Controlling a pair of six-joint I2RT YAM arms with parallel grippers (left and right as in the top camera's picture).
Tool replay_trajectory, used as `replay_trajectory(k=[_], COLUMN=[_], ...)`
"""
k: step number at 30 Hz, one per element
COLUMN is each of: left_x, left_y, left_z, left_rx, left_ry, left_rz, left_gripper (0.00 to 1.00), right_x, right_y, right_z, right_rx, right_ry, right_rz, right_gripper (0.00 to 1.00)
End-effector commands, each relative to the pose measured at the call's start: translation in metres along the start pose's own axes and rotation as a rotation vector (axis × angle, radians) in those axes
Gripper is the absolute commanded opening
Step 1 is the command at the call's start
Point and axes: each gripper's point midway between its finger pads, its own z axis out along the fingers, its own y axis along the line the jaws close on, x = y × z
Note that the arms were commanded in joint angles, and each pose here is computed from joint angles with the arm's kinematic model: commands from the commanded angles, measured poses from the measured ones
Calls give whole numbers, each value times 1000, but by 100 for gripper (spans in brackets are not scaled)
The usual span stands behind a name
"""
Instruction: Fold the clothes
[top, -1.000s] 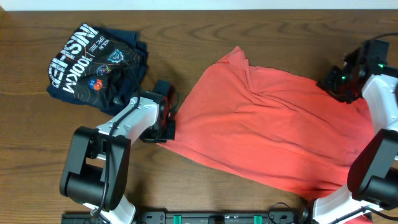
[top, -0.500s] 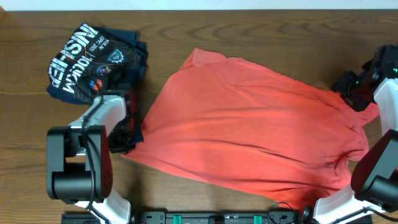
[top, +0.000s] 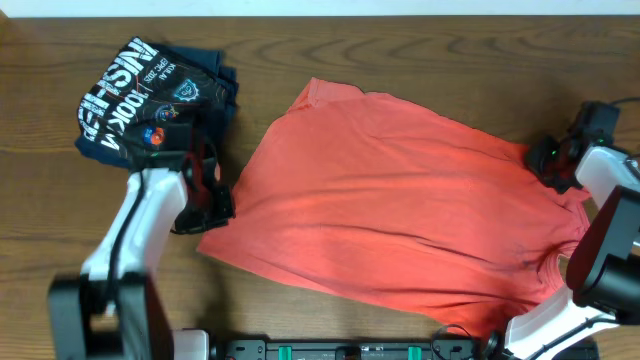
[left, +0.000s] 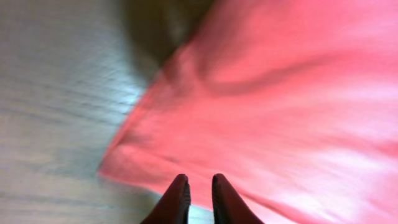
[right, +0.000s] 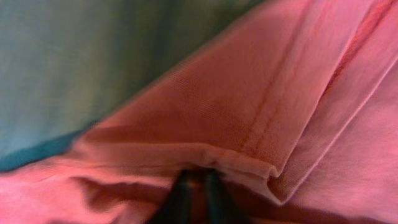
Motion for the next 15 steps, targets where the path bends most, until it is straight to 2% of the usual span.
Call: replay_trajectory(k=[1, 4, 8, 12, 15], left_x=[0, 2, 6, 12, 19], left_y=[-42, -58, -67, -77, -91], left_z=[-38, -62, -79, -79, -75], left_rx=[227, 312, 355, 370, 389], left_ry=[-113, -188, -243, -229, -203], left_rz=[144, 177, 203, 239, 292], left_gripper=[26, 31, 33, 36, 40], right_x=[17, 18, -2, -42, -71], right_y=[-18, -14, 26, 78, 103], right_z=[28, 55, 83, 69, 47], right_rx=[32, -23, -266, -546, -639], right_ry=[34, 21, -33, -148, -203], right_rz=[166, 231, 198, 133, 86], right_gripper=[1, 1, 1, 1, 1])
